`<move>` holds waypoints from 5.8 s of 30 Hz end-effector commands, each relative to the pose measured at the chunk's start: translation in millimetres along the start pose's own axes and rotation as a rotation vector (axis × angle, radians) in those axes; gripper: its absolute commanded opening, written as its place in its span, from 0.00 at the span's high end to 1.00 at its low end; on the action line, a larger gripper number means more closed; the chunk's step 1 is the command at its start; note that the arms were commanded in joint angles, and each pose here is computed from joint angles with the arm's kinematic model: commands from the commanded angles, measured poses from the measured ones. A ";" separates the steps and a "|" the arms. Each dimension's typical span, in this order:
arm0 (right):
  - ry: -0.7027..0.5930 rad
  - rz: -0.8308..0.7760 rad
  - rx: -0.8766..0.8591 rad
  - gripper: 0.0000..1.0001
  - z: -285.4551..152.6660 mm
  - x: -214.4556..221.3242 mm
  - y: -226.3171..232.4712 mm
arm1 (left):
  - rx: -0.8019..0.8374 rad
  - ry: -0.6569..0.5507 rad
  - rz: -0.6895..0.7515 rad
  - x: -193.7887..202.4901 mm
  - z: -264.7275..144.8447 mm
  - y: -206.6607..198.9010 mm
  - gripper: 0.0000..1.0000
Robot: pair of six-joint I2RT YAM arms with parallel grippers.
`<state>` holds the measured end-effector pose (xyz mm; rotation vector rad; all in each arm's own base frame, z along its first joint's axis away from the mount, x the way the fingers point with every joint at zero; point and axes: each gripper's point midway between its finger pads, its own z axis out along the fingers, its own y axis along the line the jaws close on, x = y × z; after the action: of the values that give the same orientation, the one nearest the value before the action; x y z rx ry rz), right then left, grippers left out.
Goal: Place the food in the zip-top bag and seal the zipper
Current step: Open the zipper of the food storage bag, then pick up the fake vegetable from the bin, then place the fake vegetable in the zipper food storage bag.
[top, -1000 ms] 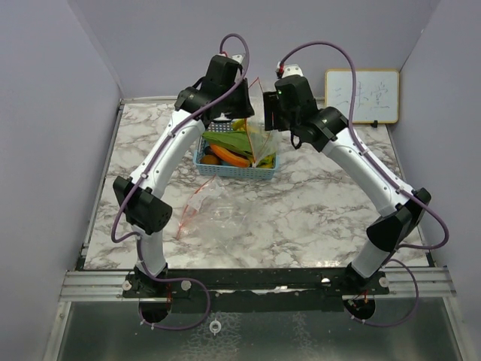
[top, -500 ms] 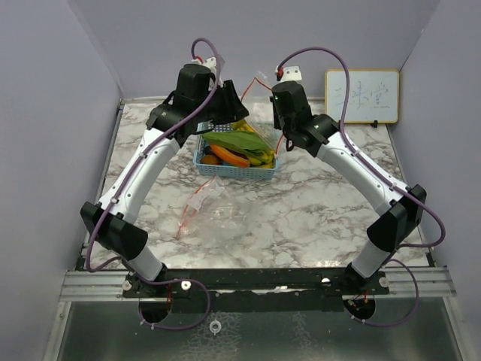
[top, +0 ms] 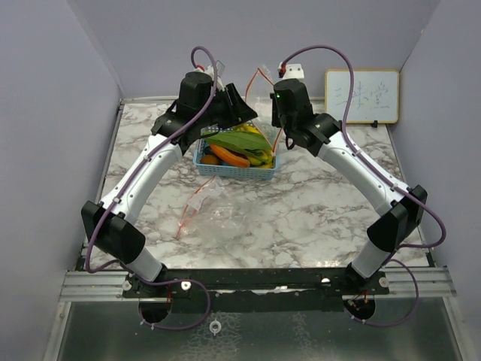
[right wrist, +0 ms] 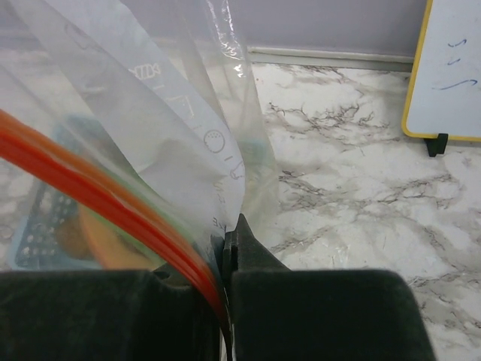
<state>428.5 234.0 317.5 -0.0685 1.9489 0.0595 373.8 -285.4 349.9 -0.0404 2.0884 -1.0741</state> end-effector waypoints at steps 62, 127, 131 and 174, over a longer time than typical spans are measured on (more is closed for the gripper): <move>0.046 -0.318 -0.643 0.13 13.4 40.6 139.4 | -1.271 -0.152 0.441 -53.0 -180.1 215.3 1.00; 0.103 -0.416 -0.650 0.96 148.9 137.2 188.9 | -1.240 -0.208 0.375 -48.2 -200.8 206.9 1.00; -0.004 -0.334 -0.671 0.98 116.9 67.6 187.0 | -1.216 -0.221 0.368 -54.0 -198.8 200.0 1.00; -0.466 0.976 -1.583 0.98 -100.7 -163.1 90.1 | -0.285 0.045 -0.175 -17.9 -23.2 74.9 1.00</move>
<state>356.7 315.6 500.0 -0.2832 0.9750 1.9875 393.6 -199.7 300.1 -0.3640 2.3434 -0.7575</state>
